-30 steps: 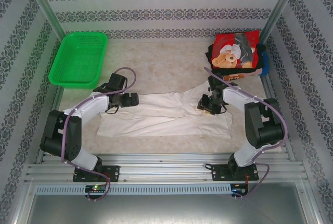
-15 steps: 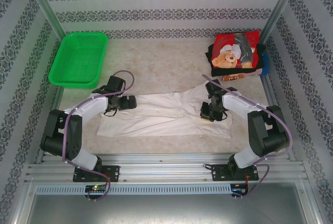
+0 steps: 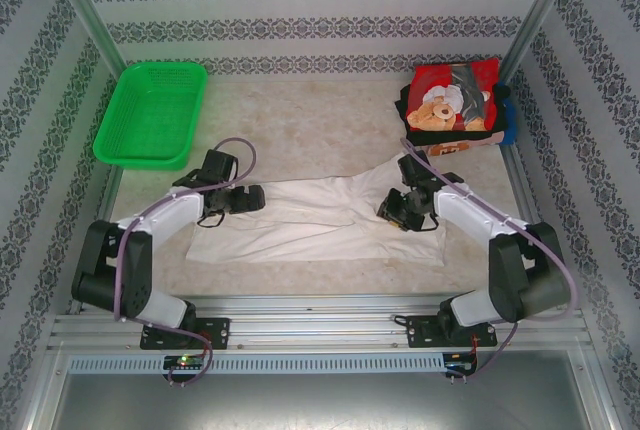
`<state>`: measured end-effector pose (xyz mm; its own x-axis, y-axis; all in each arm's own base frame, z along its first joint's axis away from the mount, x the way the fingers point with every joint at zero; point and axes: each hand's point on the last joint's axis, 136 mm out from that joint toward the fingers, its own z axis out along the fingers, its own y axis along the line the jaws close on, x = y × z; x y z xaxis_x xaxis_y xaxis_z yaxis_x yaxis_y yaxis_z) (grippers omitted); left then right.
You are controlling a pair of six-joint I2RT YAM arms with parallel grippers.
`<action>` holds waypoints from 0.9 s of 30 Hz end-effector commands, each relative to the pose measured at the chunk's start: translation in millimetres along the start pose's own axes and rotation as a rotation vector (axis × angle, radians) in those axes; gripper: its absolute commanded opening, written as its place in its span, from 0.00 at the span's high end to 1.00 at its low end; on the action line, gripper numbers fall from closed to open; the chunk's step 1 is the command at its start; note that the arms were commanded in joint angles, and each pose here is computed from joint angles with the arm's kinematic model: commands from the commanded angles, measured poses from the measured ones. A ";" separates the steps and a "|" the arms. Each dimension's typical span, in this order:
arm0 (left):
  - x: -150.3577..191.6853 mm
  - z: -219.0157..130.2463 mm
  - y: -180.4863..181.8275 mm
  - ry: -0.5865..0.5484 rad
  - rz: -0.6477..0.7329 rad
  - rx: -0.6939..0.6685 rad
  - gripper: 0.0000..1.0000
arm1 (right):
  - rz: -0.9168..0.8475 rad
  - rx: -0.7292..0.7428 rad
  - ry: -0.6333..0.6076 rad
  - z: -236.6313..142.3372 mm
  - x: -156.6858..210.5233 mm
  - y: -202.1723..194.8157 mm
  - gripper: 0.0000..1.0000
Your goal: Fold and stack the t-shirts
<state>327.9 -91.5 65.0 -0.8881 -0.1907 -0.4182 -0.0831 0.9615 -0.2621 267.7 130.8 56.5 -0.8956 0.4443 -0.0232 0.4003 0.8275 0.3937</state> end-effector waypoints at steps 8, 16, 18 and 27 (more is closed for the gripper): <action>-36.2 -57.5 -49.2 -0.226 0.097 0.264 0.00 | 0.111 0.018 0.040 24.4 6.8 -3.3 0.69; -37.3 -87.0 -62.4 -0.279 0.162 0.293 0.00 | 0.126 0.018 0.046 38.0 8.3 4.4 0.70; -35.8 -89.2 -62.0 -0.277 0.164 0.290 0.00 | 0.120 0.015 0.044 38.0 8.1 9.4 0.71; -22.5 -88.0 -57.7 -0.263 0.174 0.289 0.00 | 0.135 0.030 0.022 31.6 13.0 8.4 0.93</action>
<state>323.4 -120.9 170.4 -0.7181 -0.1561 -0.6782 0.1828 0.8980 -0.4002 264.3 155.0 22.6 -0.8457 0.5285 0.0732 0.5162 0.7757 0.3630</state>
